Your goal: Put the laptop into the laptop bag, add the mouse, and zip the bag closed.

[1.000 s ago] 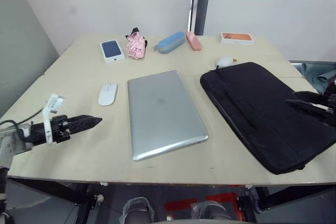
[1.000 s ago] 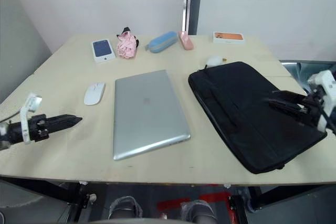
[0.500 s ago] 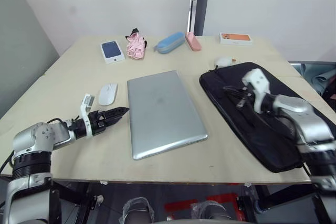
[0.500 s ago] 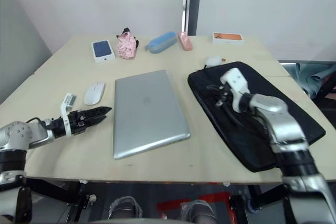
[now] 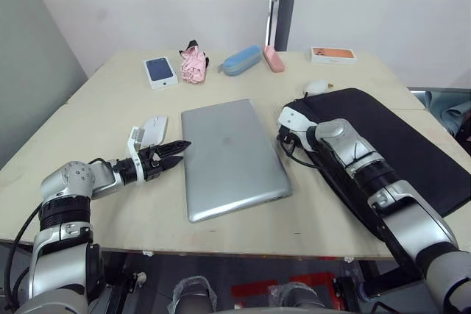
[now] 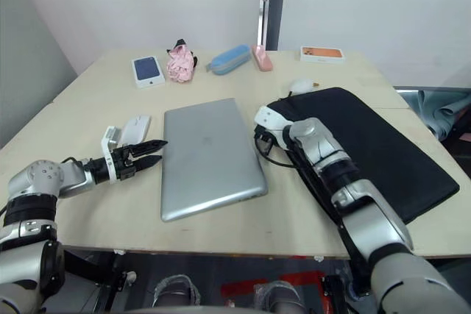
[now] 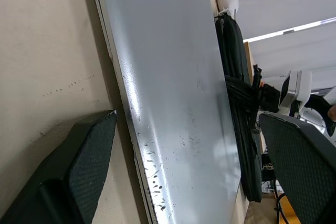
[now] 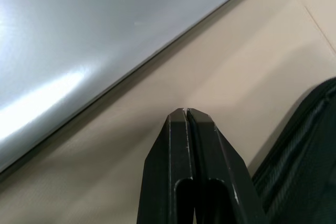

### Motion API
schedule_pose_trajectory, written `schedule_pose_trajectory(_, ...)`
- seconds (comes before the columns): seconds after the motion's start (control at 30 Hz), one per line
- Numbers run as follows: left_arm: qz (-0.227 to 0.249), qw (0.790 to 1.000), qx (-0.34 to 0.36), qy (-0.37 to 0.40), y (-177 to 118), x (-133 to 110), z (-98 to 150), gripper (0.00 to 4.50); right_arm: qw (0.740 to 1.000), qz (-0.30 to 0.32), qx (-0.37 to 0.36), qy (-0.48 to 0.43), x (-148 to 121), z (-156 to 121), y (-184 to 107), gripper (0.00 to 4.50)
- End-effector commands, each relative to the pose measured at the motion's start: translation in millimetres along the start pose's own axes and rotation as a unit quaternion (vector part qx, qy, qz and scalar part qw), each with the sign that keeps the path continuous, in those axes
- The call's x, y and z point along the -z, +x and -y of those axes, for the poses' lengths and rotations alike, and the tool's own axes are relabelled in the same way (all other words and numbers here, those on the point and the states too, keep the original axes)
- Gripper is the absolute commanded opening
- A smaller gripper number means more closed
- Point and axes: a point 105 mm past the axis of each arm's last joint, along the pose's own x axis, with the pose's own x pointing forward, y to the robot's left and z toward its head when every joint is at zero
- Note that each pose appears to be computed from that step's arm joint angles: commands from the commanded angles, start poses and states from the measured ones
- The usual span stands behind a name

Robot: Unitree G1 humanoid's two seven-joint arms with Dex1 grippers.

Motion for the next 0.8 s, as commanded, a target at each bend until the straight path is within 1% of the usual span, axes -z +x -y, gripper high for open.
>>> schedule_pose_trajectory(0.03,-0.059,0.998,-0.028,-0.018,6.9,22.8,-12.4,4.5,0.999,0.017,-0.041,-0.019,-16.9,-13.1,13.9,0.08)
schedule_pose_trajectory(0.13,-0.095,0.995,-0.025,-0.024,11.5,36.9,-10.5,4.5,0.997,0.044,-0.067,-0.011,-34.2,-22.9,22.2,0.08)
schedule_pose_trajectory(0.2,-0.107,0.994,-0.021,-0.022,13.3,42.4,-7.6,4.5,0.997,0.046,-0.067,-0.011,-37.0,-23.1,23.7,0.08)
schedule_pose_trajectory(0.3,-0.127,0.992,-0.003,-0.007,18.3,52.5,1.5,4.5,0.995,0.066,-0.071,0.019,-45.7,-22.7,23.0,0.08)
schedule_pose_trajectory(0.47,-0.117,0.993,0.03,-0.006,26.2,48.4,21.9,4.5,0.99,0.089,-0.106,0.029,-54.8,-34.5,19.1,0.08)
schedule_pose_trajectory(0.63,-0.096,0.993,0.071,-0.005,27.1,39.2,41.3,4.5,0.989,0.095,-0.101,0.043,-56.6,-30.1,15.3,0.08)
schedule_pose_trajectory(0.73,-0.088,0.994,0.064,-0.003,26.4,37.2,39.7,3.66,0.991,0.087,-0.095,0.04,-51.8,-27.3,14.4,0.0)
schedule_pose_trajectory(0.8,-0.079,0.994,0.073,0.001,24.6,32.9,43.0,3.0,0.991,0.085,-0.094,0.04,-49.1,-26.0,13.2,0.0)
